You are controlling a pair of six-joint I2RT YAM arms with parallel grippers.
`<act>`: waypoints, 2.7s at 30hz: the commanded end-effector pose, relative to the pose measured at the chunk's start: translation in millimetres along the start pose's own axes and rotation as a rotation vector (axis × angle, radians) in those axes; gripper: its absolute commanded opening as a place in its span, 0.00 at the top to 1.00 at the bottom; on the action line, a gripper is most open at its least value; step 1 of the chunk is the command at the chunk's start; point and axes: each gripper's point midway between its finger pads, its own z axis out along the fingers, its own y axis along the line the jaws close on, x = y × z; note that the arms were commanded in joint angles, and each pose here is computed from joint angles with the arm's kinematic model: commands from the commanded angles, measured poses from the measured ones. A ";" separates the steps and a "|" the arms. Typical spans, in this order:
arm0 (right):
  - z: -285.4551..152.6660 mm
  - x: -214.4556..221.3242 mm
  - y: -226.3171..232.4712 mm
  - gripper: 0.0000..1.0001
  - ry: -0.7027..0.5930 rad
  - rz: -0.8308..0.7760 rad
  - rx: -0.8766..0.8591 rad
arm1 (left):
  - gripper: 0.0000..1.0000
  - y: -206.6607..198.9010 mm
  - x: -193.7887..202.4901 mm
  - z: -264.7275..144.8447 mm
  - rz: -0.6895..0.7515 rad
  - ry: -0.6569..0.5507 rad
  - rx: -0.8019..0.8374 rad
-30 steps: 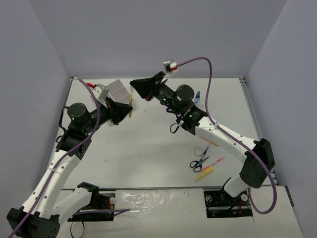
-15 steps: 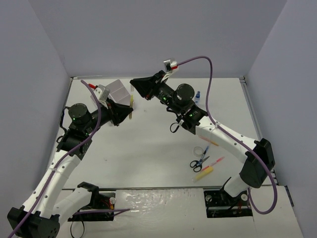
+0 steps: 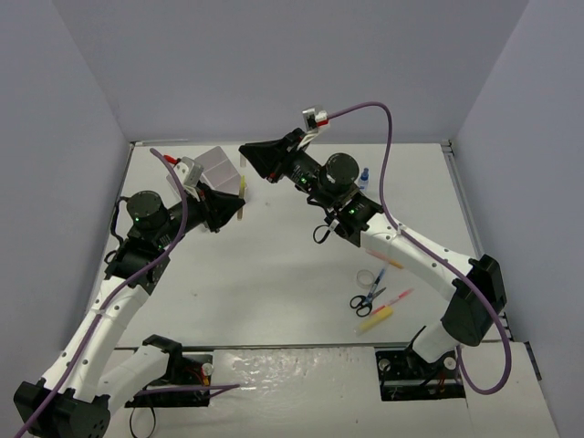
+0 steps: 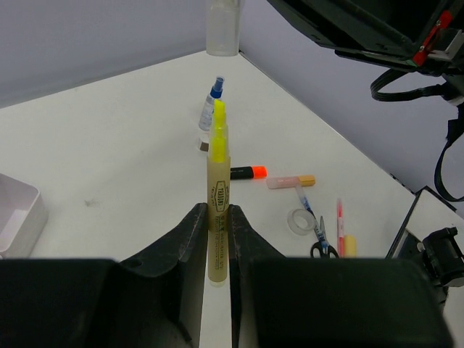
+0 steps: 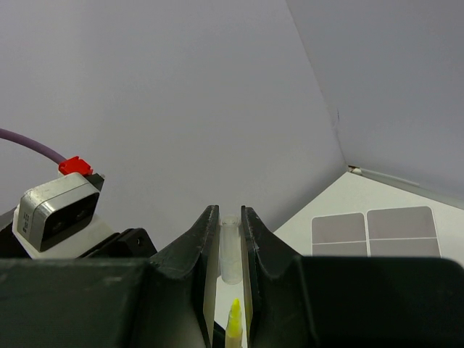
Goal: Sort the stationery into containers
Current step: Close the pen cap on the pen.
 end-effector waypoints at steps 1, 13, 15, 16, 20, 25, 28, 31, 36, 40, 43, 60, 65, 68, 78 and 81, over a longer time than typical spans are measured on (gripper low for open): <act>-7.2 -42.6 31.0 1.00 -0.123 0.006 -0.075 | 1.00 -13.7 -43.3 -3.8 0.092 -0.126 0.027; -5.6 -30.0 27.2 1.00 -0.100 0.049 -0.074 | 1.00 -8.9 -48.8 -3.1 0.111 -0.141 0.001; -5.3 -29.4 27.5 1.00 -0.098 0.050 -0.076 | 1.00 -7.8 -49.7 -3.1 0.109 -0.145 -0.006; -5.1 -28.1 26.5 1.00 -0.096 0.052 -0.073 | 1.00 -7.2 -50.3 -3.3 0.113 -0.149 -0.009; -3.6 -22.4 23.7 1.00 -0.091 0.067 -0.072 | 1.00 -8.1 -50.8 -3.3 0.124 -0.150 -0.004; -1.8 -25.7 24.5 1.00 -0.106 0.067 -0.076 | 1.00 -8.0 -49.2 -3.3 0.121 -0.145 -0.003; 0.5 -28.2 24.8 1.00 -0.112 0.063 -0.078 | 1.00 -7.7 -46.4 -2.8 0.114 -0.138 -0.002; 3.2 -27.3 23.9 1.00 -0.113 0.055 -0.078 | 1.00 -7.4 -44.8 -3.0 0.108 -0.135 -0.002; 6.9 -21.6 20.1 1.00 -0.102 0.054 -0.071 | 1.00 -8.3 -46.0 -4.0 0.119 -0.139 0.000; 8.3 -17.2 18.2 1.00 -0.093 0.057 -0.070 | 1.00 -8.5 -47.0 -4.9 0.124 -0.142 -0.002; 7.6 -14.5 16.9 1.00 -0.084 0.057 -0.066 | 1.00 -7.8 -47.8 -5.5 0.127 -0.147 -0.008; 5.3 15.7 11.6 1.00 -0.018 0.125 -0.083 | 1.00 -1.4 -61.0 -6.4 0.147 -0.197 -0.043; 0.3 37.7 13.0 1.00 0.016 0.217 -0.120 | 1.00 6.7 -65.5 -7.1 0.177 -0.216 -0.079; -3.1 41.7 11.9 1.00 0.032 0.204 -0.109 | 1.00 11.1 -64.1 -8.1 0.186 -0.211 -0.097; -2.8 81.1 18.0 1.00 0.135 0.117 -0.070 | 1.00 18.8 -80.5 -10.9 0.269 -0.261 -0.129; -1.0 104.9 17.0 1.00 0.173 0.140 -0.055 | 1.00 22.3 -93.9 -12.3 0.320 -0.296 -0.147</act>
